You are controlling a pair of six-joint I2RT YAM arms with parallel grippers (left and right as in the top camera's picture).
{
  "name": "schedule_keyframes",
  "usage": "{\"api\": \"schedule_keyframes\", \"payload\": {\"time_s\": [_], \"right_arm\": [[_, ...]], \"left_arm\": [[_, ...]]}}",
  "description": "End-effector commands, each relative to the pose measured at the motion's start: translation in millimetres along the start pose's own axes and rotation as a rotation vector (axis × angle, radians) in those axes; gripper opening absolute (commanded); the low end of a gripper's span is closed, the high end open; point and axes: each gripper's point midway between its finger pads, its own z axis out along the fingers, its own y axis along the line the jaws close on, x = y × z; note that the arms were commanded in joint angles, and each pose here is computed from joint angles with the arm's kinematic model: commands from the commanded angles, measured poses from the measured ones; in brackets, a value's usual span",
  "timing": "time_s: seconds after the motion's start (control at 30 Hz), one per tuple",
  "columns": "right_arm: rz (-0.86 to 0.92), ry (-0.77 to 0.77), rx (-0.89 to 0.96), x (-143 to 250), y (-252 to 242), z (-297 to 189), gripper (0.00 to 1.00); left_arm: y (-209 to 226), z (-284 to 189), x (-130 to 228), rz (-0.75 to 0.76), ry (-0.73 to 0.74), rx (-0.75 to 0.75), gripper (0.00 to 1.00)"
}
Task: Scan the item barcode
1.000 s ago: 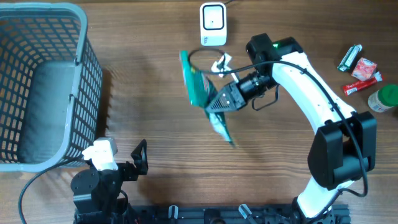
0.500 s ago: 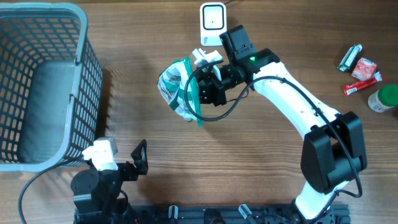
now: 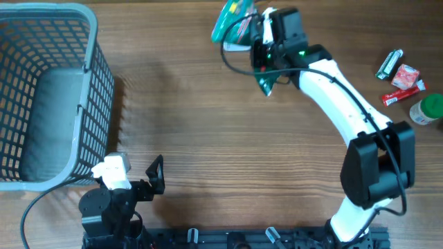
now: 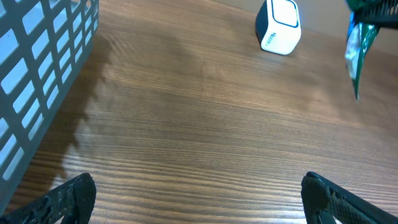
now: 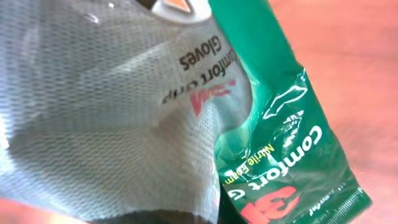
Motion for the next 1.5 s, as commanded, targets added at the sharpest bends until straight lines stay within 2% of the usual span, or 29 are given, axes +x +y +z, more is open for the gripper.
{"api": "schedule_keyframes", "payload": {"time_s": [0.0,0.1,0.23,0.3,0.47,0.67,0.7,0.77,0.83,0.9,0.93,1.0,1.03,1.07,1.1,1.13,1.17,1.2,1.33,1.4,1.47], "right_arm": [[0.02,-0.031,0.081,-26,-10,31,0.04],[0.039,0.014,0.098,-44,-16,73,0.04],[0.169,0.066,0.131,-39,-43,91,0.05],[0.179,0.069,0.127,-38,-49,92,0.04],[0.199,0.215,0.05,4,-39,114,0.05],[0.211,0.202,0.095,5,-43,116,0.06],[0.209,0.196,0.1,4,-44,117,0.08],[0.209,0.187,0.096,2,-43,118,0.25],[0.208,0.182,0.094,1,-43,120,0.31],[0.203,0.191,0.096,4,-44,121,0.3],[0.19,0.205,0.096,9,-45,124,0.19],[0.185,0.241,0.099,22,-46,130,0.11],[0.177,0.252,0.1,26,-46,132,0.11],[0.14,0.269,0.096,32,-43,134,0.27],[0.107,0.271,0.088,33,-38,135,0.36],[0.084,0.274,0.085,34,-33,135,0.36],[0.074,0.286,0.095,39,-31,136,0.22],[0.071,0.293,0.103,41,-31,135,0.05],[0.045,0.28,0.121,30,-31,120,0.05],[0.043,0.231,0.125,-4,-23,66,0.04],[0.057,0.192,0.228,-24,-35,18,0.05]], "left_arm": [[-2,0,0,0.0,-0.003,0.015,1.0],[-2,0,0,0.0,-0.003,0.015,1.0],[-2,0,0,0.0,-0.003,0.015,1.0],[-2,0,0,0.0,-0.003,0.015,1.0],[-2,0,0,0.0,-0.002,0.015,1.0],[-2,0,0,0.0,-0.003,0.015,1.0],[-2,0,0,0.0,-0.003,0.015,1.0],[-2,0,0,0.0,-0.002,0.015,1.0],[-2,0,0,0.0,-0.003,0.015,1.0],[-2,0,0,0.0,-0.003,0.015,1.0],[-2,0,0,0.0,-0.003,0.015,1.0],[-2,0,0,0.0,-0.003,0.015,1.0],[-2,0,0,0.0,-0.003,0.015,1.0],[-2,0,0,0.0,-0.003,0.015,1.0],[-2,0,0,0.0,-0.003,0.015,1.0],[-2,0,0,0.0,-0.003,0.015,1.0],[-2,0,0,0.0,-0.002,0.015,1.0],[-2,0,0,0.0,-0.003,0.015,1.0],[-2,0,0,0.0,-0.003,0.015,1.0],[-2,0,0,0.0,-0.002,0.015,1.0],[-2,0,0,0.0,-0.003,0.015,1.0]]}}
